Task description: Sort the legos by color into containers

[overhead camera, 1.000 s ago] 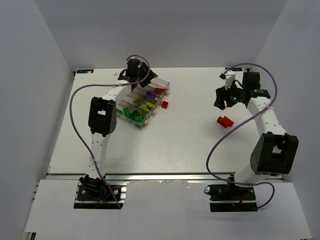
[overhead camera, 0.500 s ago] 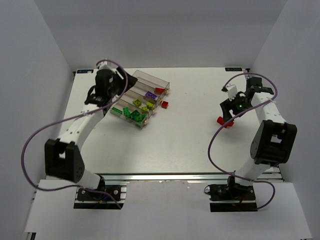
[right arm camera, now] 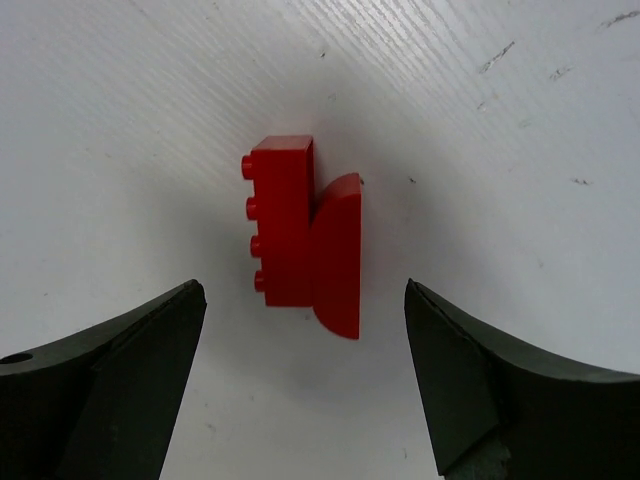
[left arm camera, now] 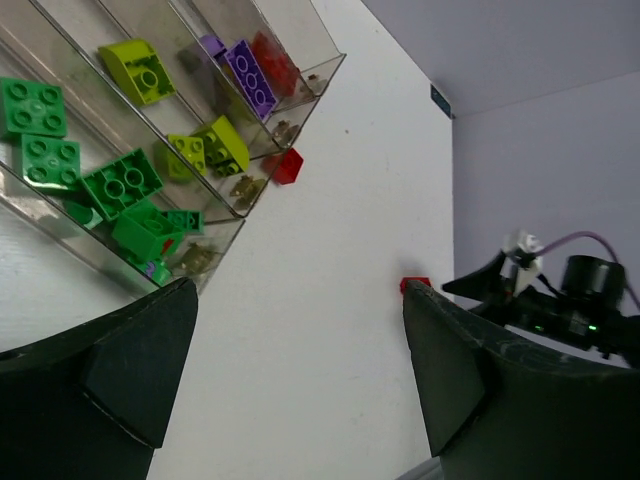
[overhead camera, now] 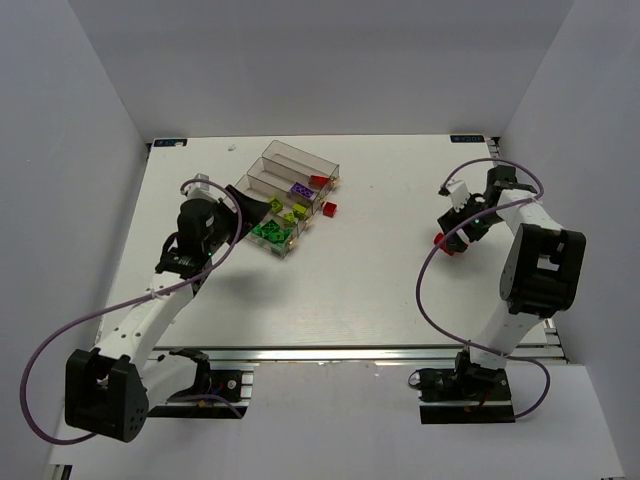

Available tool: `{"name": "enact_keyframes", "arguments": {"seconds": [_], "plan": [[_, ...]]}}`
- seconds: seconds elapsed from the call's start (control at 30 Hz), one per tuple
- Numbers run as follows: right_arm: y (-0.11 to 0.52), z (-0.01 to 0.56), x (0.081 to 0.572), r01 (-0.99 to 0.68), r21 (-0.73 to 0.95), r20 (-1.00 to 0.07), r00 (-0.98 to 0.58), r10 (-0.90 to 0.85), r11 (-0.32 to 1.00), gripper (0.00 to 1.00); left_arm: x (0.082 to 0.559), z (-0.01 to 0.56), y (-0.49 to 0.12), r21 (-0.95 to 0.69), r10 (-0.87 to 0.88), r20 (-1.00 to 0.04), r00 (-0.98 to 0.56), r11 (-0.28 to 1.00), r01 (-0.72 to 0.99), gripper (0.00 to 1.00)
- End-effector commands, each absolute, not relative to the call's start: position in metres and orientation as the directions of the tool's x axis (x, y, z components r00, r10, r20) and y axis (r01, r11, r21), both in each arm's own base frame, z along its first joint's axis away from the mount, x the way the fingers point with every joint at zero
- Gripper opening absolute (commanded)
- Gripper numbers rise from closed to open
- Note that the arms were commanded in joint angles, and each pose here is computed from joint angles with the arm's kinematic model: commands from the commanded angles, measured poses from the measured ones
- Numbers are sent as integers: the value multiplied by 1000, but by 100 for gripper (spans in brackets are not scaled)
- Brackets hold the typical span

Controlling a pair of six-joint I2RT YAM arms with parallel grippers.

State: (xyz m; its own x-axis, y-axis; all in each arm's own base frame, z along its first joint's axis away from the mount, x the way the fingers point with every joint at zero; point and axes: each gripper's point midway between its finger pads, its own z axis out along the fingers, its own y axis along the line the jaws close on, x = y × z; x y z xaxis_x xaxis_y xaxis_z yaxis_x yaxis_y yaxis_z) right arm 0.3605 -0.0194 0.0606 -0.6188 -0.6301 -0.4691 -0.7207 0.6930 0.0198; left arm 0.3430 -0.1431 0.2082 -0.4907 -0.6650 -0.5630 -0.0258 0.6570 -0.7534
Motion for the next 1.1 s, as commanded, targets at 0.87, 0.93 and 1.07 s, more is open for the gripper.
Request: {"name": "enact_keyframes", "arguments": {"seconds": [0.87,0.93,1.07], "plan": [[173,175,358,-947,64,-818,-230,-527,313,0,338,242,-263,-918,-535,-383,-753,315,242,94],[206,192,351,-956,93,-843,-224,-489,277,0,342,242,-269,-916,-531,-387,-754,314,249,94],[247,213,340,-969,103,-862,-200,-466,224,0,349,249,-273,-913,-531,-398,-748,310,265,94]]}}
